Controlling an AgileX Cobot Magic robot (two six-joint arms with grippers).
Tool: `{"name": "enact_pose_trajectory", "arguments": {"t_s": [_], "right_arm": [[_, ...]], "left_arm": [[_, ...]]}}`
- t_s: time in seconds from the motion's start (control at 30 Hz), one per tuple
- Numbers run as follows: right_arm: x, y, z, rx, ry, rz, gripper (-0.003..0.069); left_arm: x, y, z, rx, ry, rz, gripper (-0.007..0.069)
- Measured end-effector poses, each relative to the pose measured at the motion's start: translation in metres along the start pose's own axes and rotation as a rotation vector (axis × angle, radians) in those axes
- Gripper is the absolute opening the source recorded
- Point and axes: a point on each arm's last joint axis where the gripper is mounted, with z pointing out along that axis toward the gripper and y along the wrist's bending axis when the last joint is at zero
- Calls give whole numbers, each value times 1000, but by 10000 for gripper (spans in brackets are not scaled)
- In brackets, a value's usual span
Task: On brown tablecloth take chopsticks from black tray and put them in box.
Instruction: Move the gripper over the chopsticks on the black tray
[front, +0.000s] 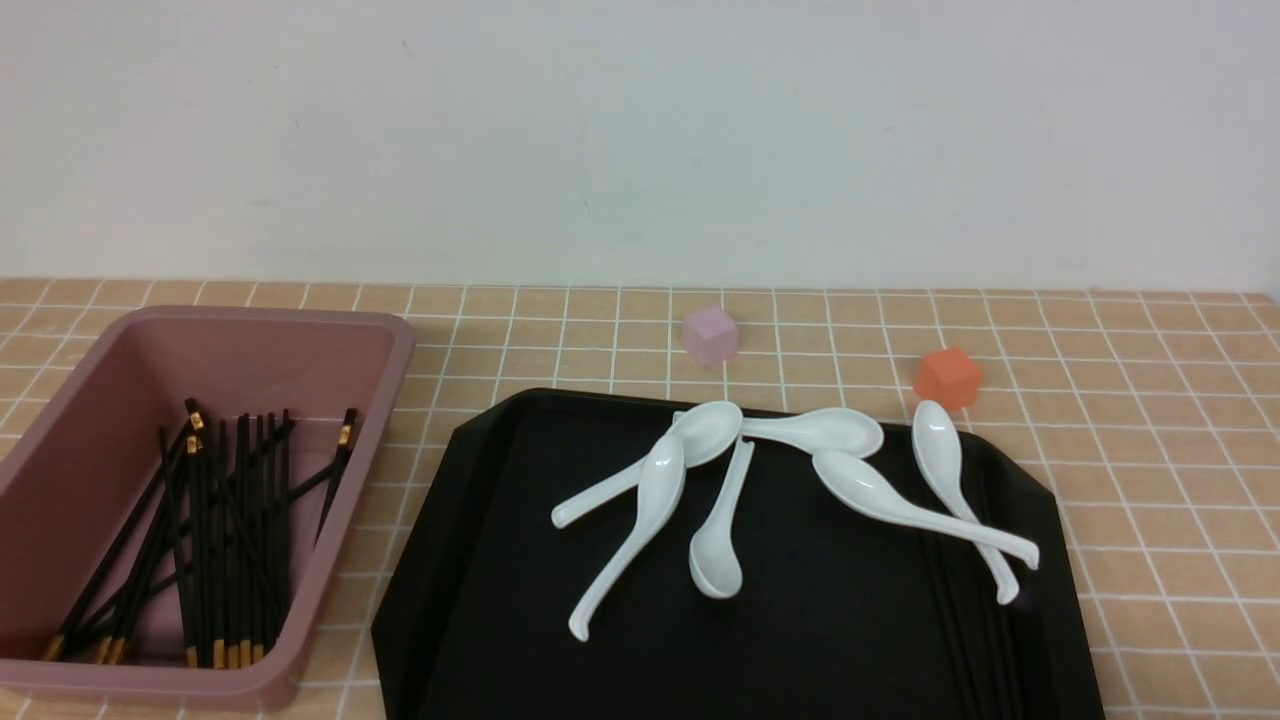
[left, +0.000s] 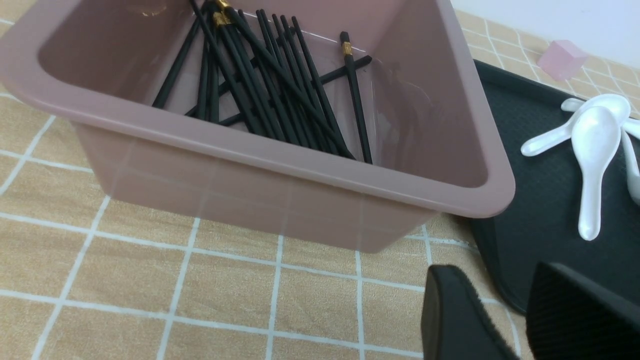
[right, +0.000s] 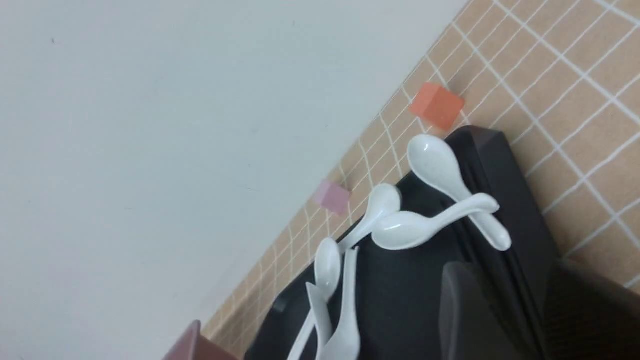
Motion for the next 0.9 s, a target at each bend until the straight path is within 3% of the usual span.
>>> {"name": "enact_pose_trajectory", "arguments": {"t_s": [0.13, 0.3, 0.37, 0.47, 0.67, 0.77, 0.9], "right_arm": [[-3, 12, -4, -22, 27, -74, 202], [-36, 81, -20, -129, -22, -474, 10], [-46, 100, -19, -129, 7, -554, -9], [-52, 121, 1, -63, 228, -631, -5], [-38, 109, 69, 138, 865, -571, 3], [-26, 95, 96, 107, 1049, -555, 6], [-2, 94, 122, 26, 1144, -553, 14]], "left_arm": [[0, 0, 0, 0, 0, 0, 239], [0, 0, 0, 0, 0, 0, 239], [0, 0, 0, 0, 0, 0, 239], [0, 0, 0, 0, 0, 0, 239], [0, 0, 0, 0, 0, 0, 239], [0, 0, 0, 0, 0, 0, 239], [0, 0, 0, 0, 0, 0, 239]]}}
